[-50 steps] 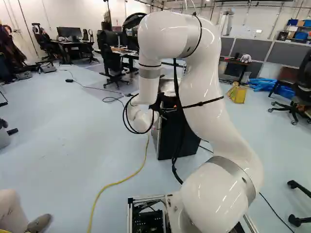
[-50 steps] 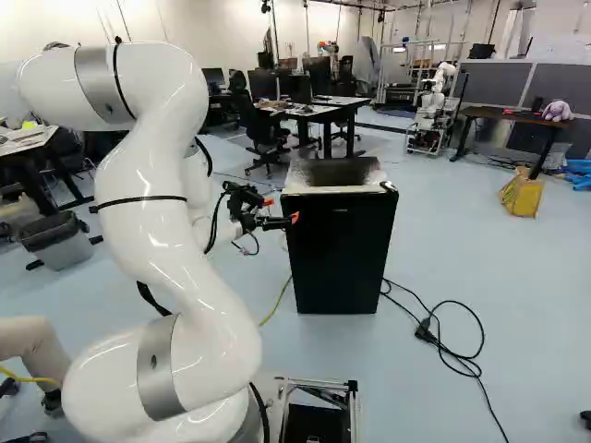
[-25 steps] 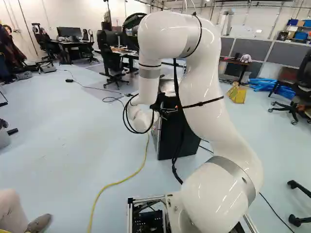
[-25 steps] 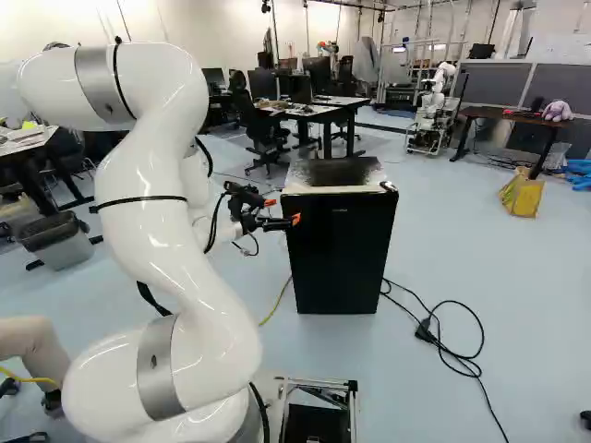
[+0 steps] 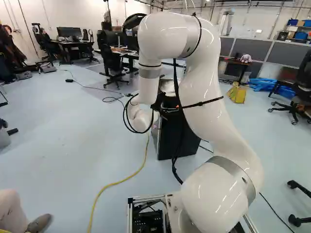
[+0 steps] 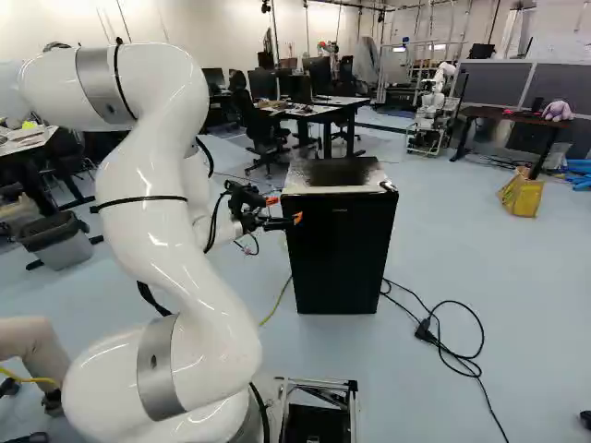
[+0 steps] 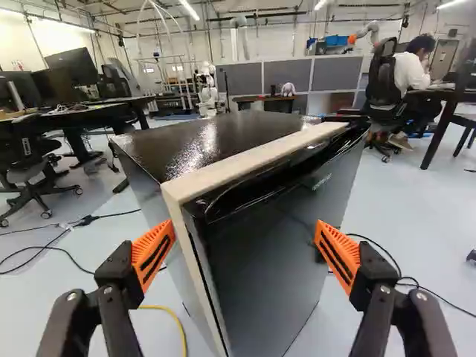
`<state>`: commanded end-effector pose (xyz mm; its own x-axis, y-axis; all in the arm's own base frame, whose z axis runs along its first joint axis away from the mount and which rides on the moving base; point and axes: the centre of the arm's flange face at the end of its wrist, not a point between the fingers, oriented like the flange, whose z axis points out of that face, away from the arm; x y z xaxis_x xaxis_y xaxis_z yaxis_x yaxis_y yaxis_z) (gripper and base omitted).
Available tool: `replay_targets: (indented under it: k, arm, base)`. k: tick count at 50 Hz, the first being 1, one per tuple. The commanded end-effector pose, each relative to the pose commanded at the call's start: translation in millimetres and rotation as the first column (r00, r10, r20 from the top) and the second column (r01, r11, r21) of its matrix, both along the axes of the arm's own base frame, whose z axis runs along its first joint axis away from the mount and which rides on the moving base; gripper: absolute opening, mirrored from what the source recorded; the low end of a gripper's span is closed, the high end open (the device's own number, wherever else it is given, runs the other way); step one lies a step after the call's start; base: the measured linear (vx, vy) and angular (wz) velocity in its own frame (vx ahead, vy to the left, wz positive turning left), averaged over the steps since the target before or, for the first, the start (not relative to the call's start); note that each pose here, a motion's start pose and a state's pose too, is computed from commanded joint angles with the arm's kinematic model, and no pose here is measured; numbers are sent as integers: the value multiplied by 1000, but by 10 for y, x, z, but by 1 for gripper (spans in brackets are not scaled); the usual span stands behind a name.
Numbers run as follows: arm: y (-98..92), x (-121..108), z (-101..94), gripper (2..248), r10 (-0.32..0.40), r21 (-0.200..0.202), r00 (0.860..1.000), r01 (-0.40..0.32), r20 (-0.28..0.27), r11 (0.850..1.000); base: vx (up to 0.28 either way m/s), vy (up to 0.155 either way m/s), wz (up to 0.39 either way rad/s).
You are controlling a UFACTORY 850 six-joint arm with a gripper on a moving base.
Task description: Grab a drink from the fridge
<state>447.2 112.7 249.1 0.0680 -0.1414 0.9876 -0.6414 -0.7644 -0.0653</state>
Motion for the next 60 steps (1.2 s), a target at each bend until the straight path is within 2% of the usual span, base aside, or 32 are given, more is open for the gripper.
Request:
replay_targets:
  k: [60]
  arm:
    - [-29,123,-7,247,-80,4,996,80,28,997]
  base:
    - [0,0,0]
